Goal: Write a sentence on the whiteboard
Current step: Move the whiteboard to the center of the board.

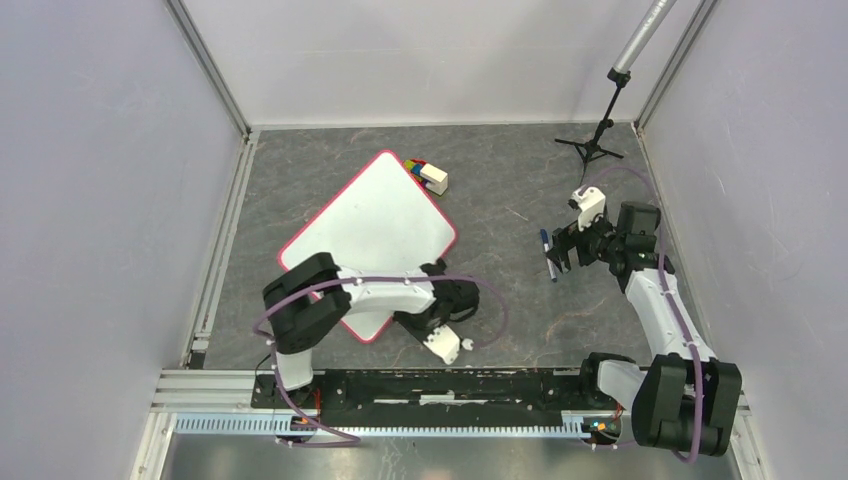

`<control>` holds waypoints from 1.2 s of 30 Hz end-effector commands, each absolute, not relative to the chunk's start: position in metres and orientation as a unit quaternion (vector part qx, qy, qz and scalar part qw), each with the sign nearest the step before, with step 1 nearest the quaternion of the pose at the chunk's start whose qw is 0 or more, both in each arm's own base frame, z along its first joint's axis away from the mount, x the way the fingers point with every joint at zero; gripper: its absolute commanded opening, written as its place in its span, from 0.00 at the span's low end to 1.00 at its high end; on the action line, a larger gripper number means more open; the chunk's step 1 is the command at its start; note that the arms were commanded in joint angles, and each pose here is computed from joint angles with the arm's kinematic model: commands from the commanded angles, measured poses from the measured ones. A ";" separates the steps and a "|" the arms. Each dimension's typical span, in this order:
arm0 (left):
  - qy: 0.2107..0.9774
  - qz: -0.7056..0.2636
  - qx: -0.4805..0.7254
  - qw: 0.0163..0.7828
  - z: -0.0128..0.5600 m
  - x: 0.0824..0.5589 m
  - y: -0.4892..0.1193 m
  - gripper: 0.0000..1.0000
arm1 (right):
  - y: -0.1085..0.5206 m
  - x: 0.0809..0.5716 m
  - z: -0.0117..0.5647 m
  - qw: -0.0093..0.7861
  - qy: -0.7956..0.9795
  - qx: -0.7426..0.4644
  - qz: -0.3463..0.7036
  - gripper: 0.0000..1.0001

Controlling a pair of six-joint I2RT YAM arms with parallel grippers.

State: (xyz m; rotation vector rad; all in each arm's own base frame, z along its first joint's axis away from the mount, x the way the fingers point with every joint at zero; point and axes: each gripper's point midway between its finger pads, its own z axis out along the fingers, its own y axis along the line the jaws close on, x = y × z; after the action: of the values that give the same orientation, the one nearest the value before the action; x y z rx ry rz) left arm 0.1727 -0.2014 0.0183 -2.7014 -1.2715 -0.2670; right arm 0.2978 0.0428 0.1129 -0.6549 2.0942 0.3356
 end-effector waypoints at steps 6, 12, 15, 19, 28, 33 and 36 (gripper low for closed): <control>-0.392 -0.121 -0.911 0.030 0.027 0.160 -0.281 0.03 | 0.025 0.304 0.145 0.475 0.832 -0.255 0.128 0.98; -0.364 -0.109 -0.925 0.016 0.033 0.143 -0.322 0.03 | 0.010 0.303 0.147 0.472 0.839 -0.241 0.126 0.98; -0.349 -0.105 -0.931 0.020 0.033 0.133 -0.331 0.04 | 0.004 0.301 0.148 0.469 0.841 -0.238 0.126 0.98; -0.339 -0.099 -0.935 0.033 0.028 0.121 -0.333 0.07 | -0.002 0.299 0.149 0.468 0.842 -0.236 0.127 0.98; -0.352 -0.084 -0.932 0.023 0.041 0.105 -0.339 0.52 | -0.008 0.293 0.136 0.449 0.854 -0.236 0.117 0.98; -0.373 -0.057 -0.926 -0.008 0.068 0.099 -0.349 0.70 | -0.013 0.290 0.123 0.432 0.865 -0.231 0.108 0.97; -0.387 -0.029 -0.921 -0.035 0.087 0.091 -0.353 0.74 | -0.016 0.289 0.114 0.424 0.874 -0.214 0.105 0.97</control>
State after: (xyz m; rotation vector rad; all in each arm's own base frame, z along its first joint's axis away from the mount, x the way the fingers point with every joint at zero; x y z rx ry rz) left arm 0.1060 -0.3452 0.0428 -2.9035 -1.0902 -0.2390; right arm 0.2881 -0.0093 0.1219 -0.5582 2.1610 0.2955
